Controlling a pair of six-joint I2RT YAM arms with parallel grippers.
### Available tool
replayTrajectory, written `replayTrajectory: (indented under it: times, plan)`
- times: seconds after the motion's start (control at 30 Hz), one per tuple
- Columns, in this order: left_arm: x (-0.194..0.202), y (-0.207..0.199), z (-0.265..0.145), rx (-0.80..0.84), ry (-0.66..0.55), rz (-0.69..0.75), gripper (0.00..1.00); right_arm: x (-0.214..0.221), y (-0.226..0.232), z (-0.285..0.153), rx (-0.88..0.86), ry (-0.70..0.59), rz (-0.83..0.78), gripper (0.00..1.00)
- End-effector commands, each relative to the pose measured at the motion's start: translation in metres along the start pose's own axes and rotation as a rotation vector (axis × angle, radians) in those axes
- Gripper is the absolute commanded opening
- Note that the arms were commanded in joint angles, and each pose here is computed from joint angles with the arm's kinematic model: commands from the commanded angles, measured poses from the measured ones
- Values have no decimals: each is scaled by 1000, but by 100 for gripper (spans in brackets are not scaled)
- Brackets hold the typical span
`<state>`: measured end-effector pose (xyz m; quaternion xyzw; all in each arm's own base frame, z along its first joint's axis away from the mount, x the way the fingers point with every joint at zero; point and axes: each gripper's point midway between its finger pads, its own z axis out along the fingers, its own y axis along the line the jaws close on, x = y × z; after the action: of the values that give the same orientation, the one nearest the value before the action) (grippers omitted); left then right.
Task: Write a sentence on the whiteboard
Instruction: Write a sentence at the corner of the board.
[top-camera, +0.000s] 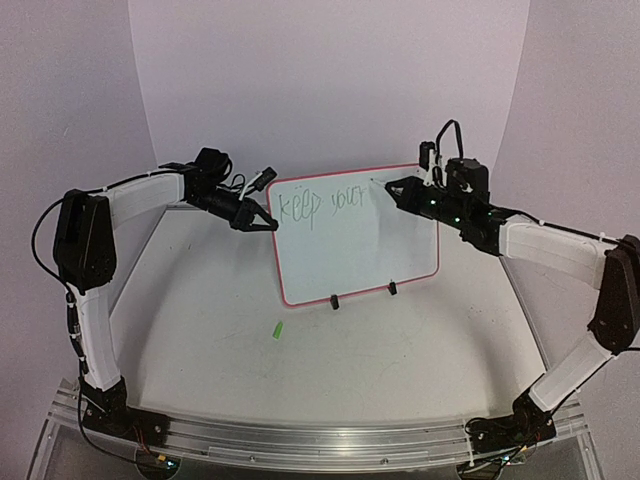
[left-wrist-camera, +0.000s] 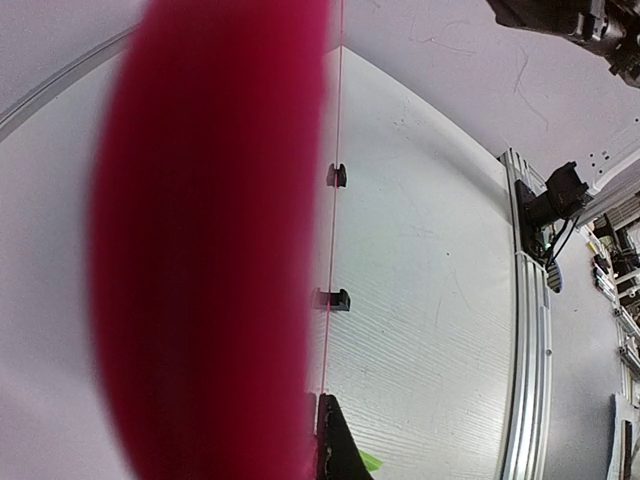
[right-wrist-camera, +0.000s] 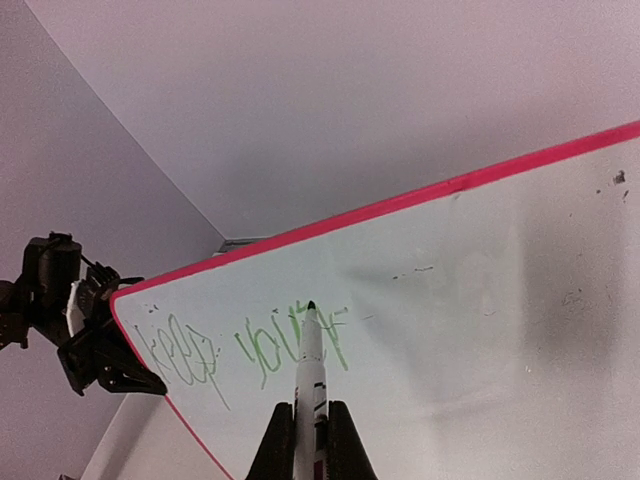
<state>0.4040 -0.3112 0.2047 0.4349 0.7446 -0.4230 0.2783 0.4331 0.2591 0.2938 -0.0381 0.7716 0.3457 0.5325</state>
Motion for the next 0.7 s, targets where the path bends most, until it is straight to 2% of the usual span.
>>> replayTrajectory:
  times: [0.0, 0.33, 0.43, 0.67]
  plan:
    - [-7, -6, -5, -50, 11, 75, 0, -17, 11, -27, -58, -19, -38, 0]
    - [-9, -6, -5, -46, 14, 75, 0, -13, -5, -46, -207, 69, -39, 0]
    - [-8, -7, -6, -51, 16, 78, 0, -10, -4, -43, -262, 101, -50, 0]
    - [-7, -8, -6, -50, 18, 79, 0, -19, -21, -23, -251, 91, -37, 0]
